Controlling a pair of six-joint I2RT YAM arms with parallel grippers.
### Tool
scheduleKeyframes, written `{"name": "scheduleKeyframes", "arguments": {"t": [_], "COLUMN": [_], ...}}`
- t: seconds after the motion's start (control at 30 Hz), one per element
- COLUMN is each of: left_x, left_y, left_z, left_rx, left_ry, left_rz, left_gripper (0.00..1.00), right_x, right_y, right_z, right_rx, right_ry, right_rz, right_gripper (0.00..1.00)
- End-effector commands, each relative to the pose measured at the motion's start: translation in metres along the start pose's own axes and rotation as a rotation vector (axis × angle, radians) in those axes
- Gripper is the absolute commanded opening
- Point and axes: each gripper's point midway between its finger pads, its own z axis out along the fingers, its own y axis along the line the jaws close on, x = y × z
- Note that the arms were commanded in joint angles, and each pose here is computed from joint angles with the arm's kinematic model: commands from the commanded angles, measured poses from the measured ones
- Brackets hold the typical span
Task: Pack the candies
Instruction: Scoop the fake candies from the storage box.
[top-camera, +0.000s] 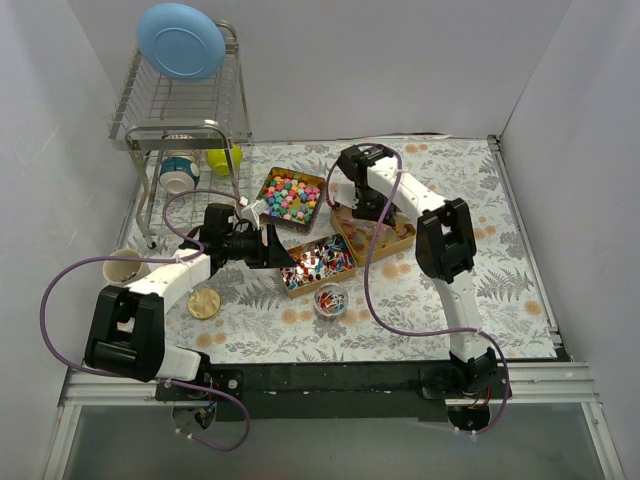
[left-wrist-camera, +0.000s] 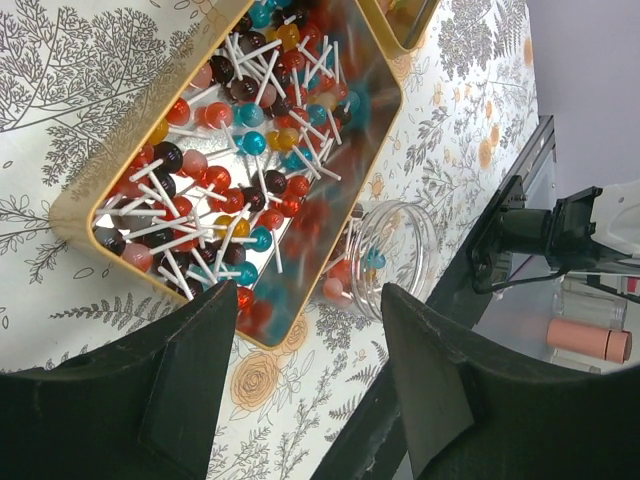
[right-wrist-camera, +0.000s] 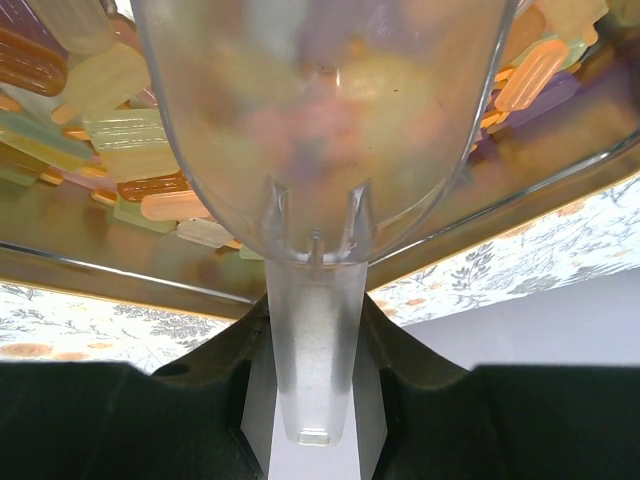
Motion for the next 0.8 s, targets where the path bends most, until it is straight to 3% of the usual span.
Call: {"name": "scheduleKeyframes", "arguments": {"t": [0.0,0.13,0.43,0.57,0.77], "left_x": [-0.007,-0.011,-0.016,-0.015,-0.015], "left_y": [-0.001,-0.001,-0.001,-0.002,-0.001], "left_z": [-0.005,-0.005,-0.005,-0.005,-0.008], "left_rx": [-0.01,-0.01,0.005,0.008,-0.007], "left_ry": [-0.032,-0.03,-0.033,-0.035,-0.038], "left_rz": [0.047,0.045,0.038,0.042,0.062], "left_gripper": [0.58,0.58,0.58,0.58,0.59], "right_x": [-0.011,-0.003,0.015,0.021,0.031], "right_y": [0.002,0.009,-0.005,-0.012,0.013], "right_z": [-0.005,-0.006,-0.03,-0.052,-0.079], "right_rx": [0.012,-0.017,-0.024,0.036,0.066], "right_ry": [-0.022,-0.036,-0.202,-0.262,-0.297], "right_rz": [-0.068,-0.01,0.154,0.144,0.011], "right_gripper": [0.01,0.01,0.01,0.01,0.01]}}
